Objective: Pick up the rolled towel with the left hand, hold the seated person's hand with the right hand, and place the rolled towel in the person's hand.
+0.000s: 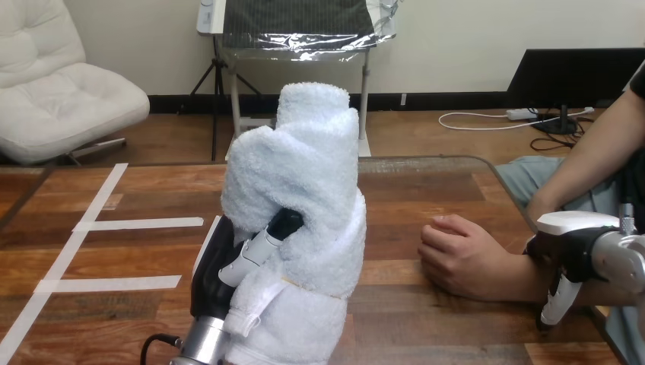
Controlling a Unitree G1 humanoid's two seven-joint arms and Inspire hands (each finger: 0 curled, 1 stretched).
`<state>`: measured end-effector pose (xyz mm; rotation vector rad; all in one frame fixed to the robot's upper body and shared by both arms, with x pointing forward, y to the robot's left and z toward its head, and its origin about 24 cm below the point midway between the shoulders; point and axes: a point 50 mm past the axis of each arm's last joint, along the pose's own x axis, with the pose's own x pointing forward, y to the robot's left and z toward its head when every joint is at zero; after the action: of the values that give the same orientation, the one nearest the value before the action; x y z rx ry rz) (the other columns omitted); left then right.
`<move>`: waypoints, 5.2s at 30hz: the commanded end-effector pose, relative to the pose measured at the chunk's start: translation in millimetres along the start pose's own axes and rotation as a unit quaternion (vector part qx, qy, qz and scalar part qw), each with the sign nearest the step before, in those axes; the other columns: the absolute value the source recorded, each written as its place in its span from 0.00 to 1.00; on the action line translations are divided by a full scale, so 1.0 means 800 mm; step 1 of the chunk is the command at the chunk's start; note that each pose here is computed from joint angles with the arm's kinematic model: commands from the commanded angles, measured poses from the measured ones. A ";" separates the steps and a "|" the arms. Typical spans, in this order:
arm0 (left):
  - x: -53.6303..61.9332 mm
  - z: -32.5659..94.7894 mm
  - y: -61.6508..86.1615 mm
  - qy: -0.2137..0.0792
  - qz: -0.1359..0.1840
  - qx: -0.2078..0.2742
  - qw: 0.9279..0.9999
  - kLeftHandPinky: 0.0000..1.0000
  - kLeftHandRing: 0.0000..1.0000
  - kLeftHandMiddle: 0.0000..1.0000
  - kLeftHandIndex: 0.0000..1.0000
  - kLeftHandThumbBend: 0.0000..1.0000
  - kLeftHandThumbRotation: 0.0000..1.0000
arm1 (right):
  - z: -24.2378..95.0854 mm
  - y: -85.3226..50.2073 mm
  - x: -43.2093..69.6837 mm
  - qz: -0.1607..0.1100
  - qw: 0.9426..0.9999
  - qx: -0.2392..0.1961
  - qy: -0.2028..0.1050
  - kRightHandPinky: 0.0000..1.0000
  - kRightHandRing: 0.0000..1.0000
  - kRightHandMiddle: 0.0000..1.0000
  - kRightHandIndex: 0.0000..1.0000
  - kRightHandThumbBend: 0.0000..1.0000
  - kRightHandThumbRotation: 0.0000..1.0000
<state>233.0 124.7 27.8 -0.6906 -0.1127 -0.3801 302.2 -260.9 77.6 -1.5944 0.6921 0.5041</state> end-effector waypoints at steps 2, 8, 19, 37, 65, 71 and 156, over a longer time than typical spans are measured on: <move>0.019 0.018 -0.024 -0.059 -0.030 -0.016 0.998 0.23 0.29 0.35 0.44 0.75 0.10 | -0.002 0.004 0.009 0.018 1.000 -0.008 0.015 0.81 0.81 0.84 0.83 0.65 0.14; 0.019 0.018 -0.025 -0.060 -0.032 -0.016 0.998 0.23 0.29 0.35 0.44 0.74 0.11 | -0.001 0.007 0.013 0.018 1.000 -0.016 0.014 0.82 0.80 0.83 0.82 0.67 0.15; 0.017 0.018 -0.025 -0.060 -0.030 -0.020 0.998 0.22 0.29 0.35 0.44 0.73 0.10 | 0.001 0.012 0.019 0.021 1.000 -0.012 0.011 0.69 0.75 0.80 0.81 0.68 0.15; 0.015 0.019 -0.023 -0.061 -0.029 -0.020 0.998 0.23 0.29 0.35 0.44 0.73 0.09 | 0.004 0.022 0.027 0.001 1.000 0.009 -0.003 0.34 0.49 0.60 0.69 0.70 0.02; 0.015 0.017 -0.021 -0.059 -0.018 -0.022 0.998 0.23 0.29 0.35 0.45 0.71 0.09 | 0.000 0.025 0.025 -0.039 0.998 0.054 -0.011 0.23 0.34 0.46 0.50 0.71 0.00; 0.015 0.017 -0.021 -0.056 -0.013 -0.025 0.998 0.23 0.29 0.36 0.45 0.71 0.08 | -0.002 0.023 0.021 -0.050 0.997 0.061 -0.018 0.25 0.36 0.46 0.50 0.72 0.00; 0.046 -0.007 0.027 0.035 0.056 0.068 0.996 0.23 0.30 0.38 0.48 0.76 0.09 | -0.020 -0.027 -0.032 -0.209 0.967 0.115 -0.085 0.37 0.45 0.52 0.53 0.78 0.00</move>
<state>246.5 131.6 -7.2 -0.5641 0.0767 -0.2422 290.9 -272.0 83.0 -1.3899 0.3624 0.3109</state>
